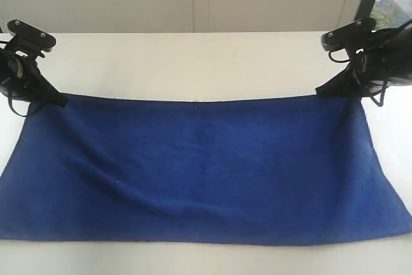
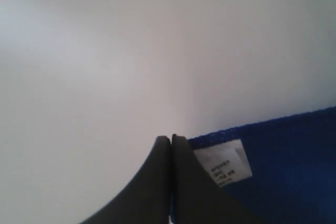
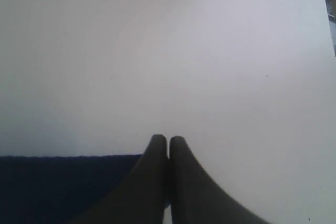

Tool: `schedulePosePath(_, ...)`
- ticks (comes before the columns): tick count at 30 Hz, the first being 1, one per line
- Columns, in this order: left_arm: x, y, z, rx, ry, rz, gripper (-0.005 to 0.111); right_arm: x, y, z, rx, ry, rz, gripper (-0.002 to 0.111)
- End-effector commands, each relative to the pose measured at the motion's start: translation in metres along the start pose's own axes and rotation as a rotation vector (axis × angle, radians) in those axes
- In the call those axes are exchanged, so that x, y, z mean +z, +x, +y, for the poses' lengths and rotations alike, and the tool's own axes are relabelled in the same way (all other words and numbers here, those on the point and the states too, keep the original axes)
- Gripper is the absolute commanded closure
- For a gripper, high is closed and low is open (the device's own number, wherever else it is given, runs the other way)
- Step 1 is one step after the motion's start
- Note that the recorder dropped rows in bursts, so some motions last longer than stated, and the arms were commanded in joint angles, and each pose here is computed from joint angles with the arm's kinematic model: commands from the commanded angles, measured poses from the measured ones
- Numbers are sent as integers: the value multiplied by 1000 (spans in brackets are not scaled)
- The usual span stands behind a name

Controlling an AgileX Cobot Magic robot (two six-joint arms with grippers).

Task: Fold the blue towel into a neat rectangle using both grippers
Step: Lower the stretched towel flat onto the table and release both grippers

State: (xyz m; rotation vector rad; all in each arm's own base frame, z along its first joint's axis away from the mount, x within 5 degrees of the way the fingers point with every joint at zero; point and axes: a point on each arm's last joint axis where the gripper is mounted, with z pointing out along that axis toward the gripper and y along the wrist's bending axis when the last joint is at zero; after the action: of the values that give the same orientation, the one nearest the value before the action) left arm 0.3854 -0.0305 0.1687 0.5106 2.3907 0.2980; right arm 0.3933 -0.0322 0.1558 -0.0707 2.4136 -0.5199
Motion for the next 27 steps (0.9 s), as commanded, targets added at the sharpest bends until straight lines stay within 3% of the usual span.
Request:
schedulePosePath(1,12,-6,3,-5,-13,8,107,13,-7,-3,4,9,-11,108)
schedulePosePath(10,32,-4,-4,4,19,3,107,36,-13,1,-59,28,-17,108)
schedulePosePath(16,33,-12,10,-37,-11,-9,107,48,-12,5,-69,26,-8,108)
schedulePosePath(23,33,-11,12,-73,-12,-8,107,51,-10,5,-83,37,0,108)
schedulePosePath(27,33,-11,12,-73,-12,-8,103,51,-13,5,-80,38,-7,101)
